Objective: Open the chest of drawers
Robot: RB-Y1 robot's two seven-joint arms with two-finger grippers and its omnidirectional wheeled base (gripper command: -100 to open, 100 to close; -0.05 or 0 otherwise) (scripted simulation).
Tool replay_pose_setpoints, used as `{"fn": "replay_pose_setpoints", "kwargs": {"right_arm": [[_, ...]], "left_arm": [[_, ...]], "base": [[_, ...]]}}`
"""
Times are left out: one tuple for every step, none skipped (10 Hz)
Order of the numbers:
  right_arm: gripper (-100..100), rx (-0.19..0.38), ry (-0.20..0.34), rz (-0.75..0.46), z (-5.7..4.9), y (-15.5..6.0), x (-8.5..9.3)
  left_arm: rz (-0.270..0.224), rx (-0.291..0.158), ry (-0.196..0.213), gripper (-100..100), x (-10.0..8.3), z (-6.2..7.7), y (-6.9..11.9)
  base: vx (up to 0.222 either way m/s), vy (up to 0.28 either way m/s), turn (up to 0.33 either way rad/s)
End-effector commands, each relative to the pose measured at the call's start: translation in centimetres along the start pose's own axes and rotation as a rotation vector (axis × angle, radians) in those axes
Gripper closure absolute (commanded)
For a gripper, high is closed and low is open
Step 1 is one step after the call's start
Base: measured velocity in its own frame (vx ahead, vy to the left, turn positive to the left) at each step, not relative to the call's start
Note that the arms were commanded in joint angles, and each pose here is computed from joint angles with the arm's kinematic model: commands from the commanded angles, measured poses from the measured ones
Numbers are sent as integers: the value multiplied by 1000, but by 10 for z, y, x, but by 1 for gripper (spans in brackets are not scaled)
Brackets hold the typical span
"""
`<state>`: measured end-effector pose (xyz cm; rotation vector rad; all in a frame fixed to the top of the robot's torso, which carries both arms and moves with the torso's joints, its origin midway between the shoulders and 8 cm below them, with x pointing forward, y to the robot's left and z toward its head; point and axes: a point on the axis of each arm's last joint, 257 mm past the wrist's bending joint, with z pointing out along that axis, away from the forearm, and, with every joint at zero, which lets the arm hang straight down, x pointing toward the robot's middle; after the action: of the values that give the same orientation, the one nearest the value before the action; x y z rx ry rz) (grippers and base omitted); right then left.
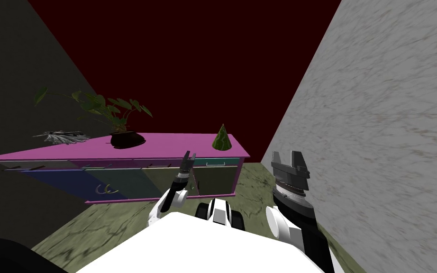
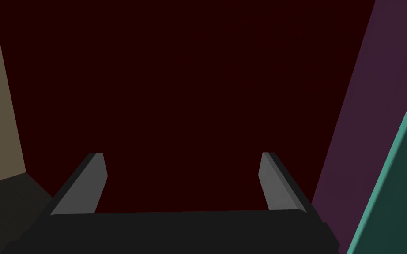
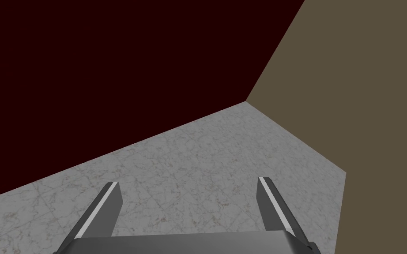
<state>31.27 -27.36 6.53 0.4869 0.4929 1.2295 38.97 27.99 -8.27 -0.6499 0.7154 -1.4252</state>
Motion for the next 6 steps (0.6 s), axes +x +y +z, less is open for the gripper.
{"fn": "replay_pose_setpoints", "kwargs": {"right_arm": [[0,0,0,0,0,0,0],[0,0,0,0,0,0,0],[0,0,0,0,0,0,0],[0,0,0,0,0,0,0],[0,0,0,0,0,0,0],[0,0,0,0,0,0,0]], "left_arm": [[-2,8,-4,-100,-5,-10,11],[-1,-9,-6,-100,-6,-14,18],[-3,1,-8,-100,-7,-16,20],[-3,-15,-10,-100,-8,-20,26],[-5,-15,-14,-100,-9,-24,32],[-5,-22,-15,-100,-10,-26,34]], "base": [[28,-137,73],[13,-96,37],[-1,-69,39],[0,-52,23],[0,-69,29],[1,-54,30]]}}
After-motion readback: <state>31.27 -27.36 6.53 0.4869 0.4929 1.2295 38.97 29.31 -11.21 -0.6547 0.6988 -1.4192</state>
